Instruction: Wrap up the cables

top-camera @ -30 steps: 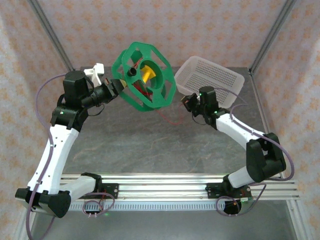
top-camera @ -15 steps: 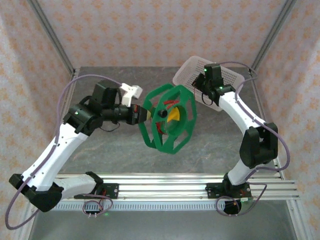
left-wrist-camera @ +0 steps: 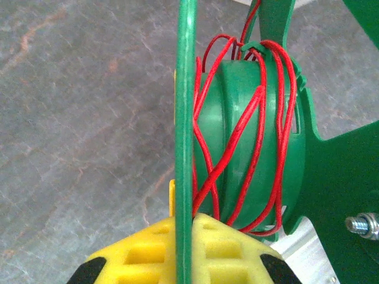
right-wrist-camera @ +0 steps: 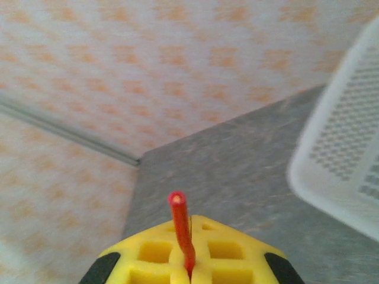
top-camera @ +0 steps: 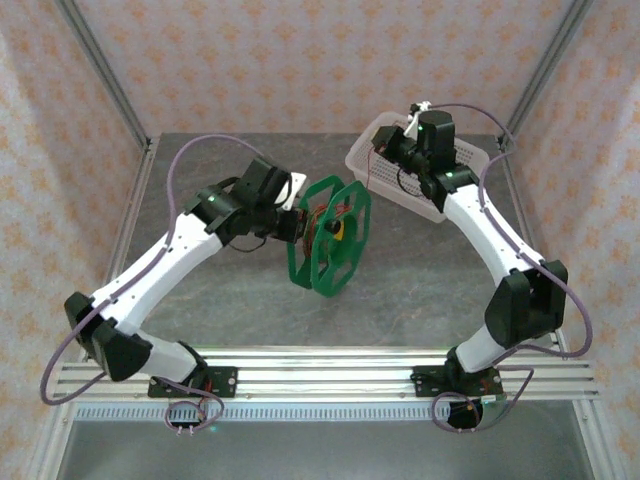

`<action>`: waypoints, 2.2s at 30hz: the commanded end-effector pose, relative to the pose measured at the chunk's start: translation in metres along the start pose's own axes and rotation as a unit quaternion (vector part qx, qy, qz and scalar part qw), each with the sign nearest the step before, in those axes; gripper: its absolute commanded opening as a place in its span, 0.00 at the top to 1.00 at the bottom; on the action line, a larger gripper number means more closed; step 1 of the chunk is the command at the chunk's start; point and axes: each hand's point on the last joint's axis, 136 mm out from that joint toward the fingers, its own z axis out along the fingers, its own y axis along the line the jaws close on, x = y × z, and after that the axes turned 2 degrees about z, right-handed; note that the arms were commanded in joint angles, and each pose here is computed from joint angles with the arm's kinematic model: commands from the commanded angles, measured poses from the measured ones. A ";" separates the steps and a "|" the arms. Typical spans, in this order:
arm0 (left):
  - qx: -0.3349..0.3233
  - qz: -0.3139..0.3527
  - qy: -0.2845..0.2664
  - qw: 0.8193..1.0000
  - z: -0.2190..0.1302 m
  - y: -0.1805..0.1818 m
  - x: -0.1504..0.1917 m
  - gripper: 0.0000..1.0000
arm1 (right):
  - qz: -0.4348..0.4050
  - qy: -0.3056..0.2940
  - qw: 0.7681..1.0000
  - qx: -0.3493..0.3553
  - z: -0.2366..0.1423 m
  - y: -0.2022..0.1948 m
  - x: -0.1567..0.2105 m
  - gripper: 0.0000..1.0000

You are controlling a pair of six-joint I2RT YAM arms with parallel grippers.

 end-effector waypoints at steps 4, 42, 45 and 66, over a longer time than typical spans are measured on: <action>-0.074 -0.019 0.046 0.996 0.011 0.017 -0.003 1.00 | -0.057 0.024 0.984 -0.168 -0.011 0.106 0.034 1.00; -0.108 -0.270 -0.040 0.956 -0.015 0.084 -0.059 1.00 | -0.858 0.287 0.320 -0.281 -0.106 0.016 0.319 1.00; -0.104 -0.286 -0.053 0.951 -0.017 0.082 -0.063 1.00 | -0.856 0.293 0.314 -0.287 -0.107 0.024 0.319 1.00; -0.110 -0.485 -0.115 0.860 -0.023 0.075 -0.053 1.00 | -0.535 0.275 0.782 -0.164 -0.053 0.137 0.288 1.00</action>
